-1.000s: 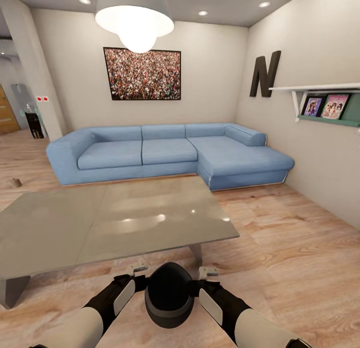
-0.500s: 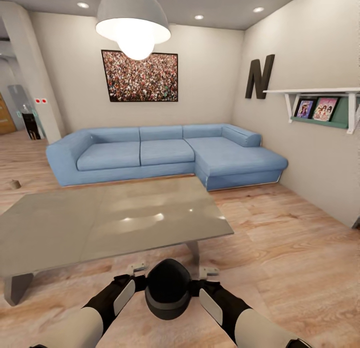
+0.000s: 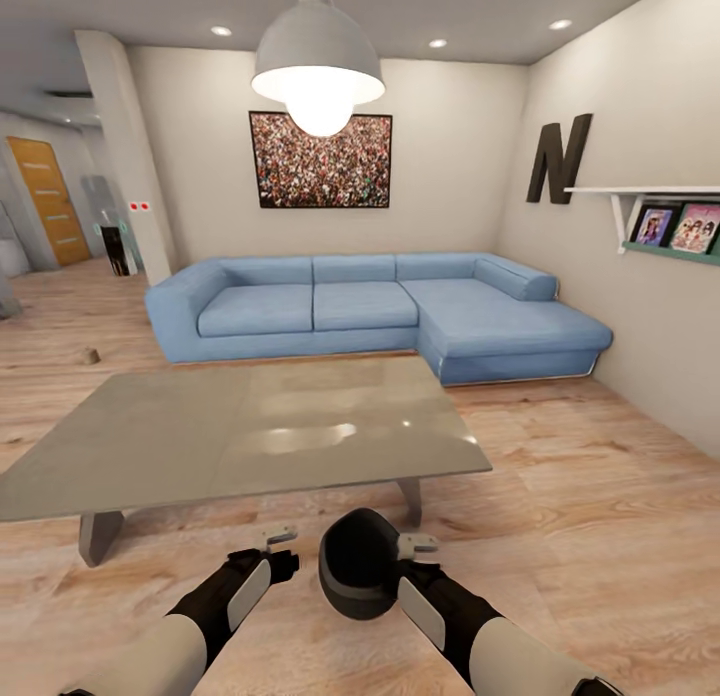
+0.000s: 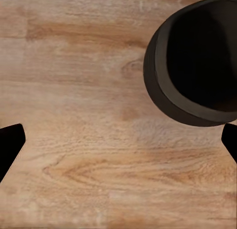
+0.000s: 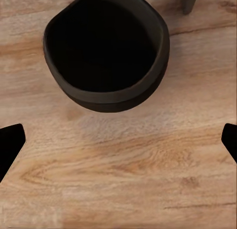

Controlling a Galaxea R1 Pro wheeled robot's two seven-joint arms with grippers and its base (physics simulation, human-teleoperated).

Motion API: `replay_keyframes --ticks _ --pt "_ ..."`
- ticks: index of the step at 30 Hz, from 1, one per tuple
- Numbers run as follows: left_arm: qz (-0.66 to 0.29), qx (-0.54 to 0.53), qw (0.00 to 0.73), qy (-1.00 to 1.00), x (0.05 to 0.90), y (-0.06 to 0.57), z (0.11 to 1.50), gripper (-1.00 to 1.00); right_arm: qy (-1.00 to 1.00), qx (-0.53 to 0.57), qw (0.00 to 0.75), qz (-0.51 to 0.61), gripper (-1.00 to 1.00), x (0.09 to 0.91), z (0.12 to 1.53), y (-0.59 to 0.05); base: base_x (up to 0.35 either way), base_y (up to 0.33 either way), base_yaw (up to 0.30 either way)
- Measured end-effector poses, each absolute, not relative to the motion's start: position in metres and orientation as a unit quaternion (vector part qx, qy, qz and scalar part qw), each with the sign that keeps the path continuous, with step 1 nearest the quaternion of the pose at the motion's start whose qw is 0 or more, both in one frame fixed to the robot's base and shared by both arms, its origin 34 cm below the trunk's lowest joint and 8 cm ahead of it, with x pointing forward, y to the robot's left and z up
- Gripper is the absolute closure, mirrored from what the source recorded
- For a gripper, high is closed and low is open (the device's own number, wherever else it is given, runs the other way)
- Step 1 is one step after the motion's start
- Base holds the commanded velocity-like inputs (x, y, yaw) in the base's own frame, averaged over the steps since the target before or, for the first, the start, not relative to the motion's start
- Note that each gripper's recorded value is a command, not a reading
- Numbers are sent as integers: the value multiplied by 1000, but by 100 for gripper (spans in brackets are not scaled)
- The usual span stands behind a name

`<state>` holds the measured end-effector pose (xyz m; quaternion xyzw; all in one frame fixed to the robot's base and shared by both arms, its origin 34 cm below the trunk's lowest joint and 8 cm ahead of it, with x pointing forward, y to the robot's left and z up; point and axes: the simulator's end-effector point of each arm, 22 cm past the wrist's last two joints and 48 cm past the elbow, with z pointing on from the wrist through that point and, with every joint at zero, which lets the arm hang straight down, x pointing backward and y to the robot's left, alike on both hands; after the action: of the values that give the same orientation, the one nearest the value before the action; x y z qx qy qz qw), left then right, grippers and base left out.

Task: Place each of the two pumpkins and all three candles from the living room inside a cabinet in the living room (use any cabinet), then make sure every cabinet is closed, and position the cauldron so it is next to a table in the living room.

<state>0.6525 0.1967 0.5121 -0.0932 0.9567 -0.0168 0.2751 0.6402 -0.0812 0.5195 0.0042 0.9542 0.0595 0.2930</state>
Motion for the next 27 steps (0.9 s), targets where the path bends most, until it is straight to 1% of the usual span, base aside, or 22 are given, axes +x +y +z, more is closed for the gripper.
replay_keyframes --ticks 12,20,27 --pt "-17 -93 275 957 656 196 536 -100 954 4 292 60 -100 643 543 -81 -9 0 271" --pt "-17 -93 275 957 658 196 551 -100 954 4 292 60 -100 645 558 -80 -220 0 271" --pt "-17 -93 275 957 660 196 565 -100 955 4 292 60 -100 647 572 -80 -35 0 271"
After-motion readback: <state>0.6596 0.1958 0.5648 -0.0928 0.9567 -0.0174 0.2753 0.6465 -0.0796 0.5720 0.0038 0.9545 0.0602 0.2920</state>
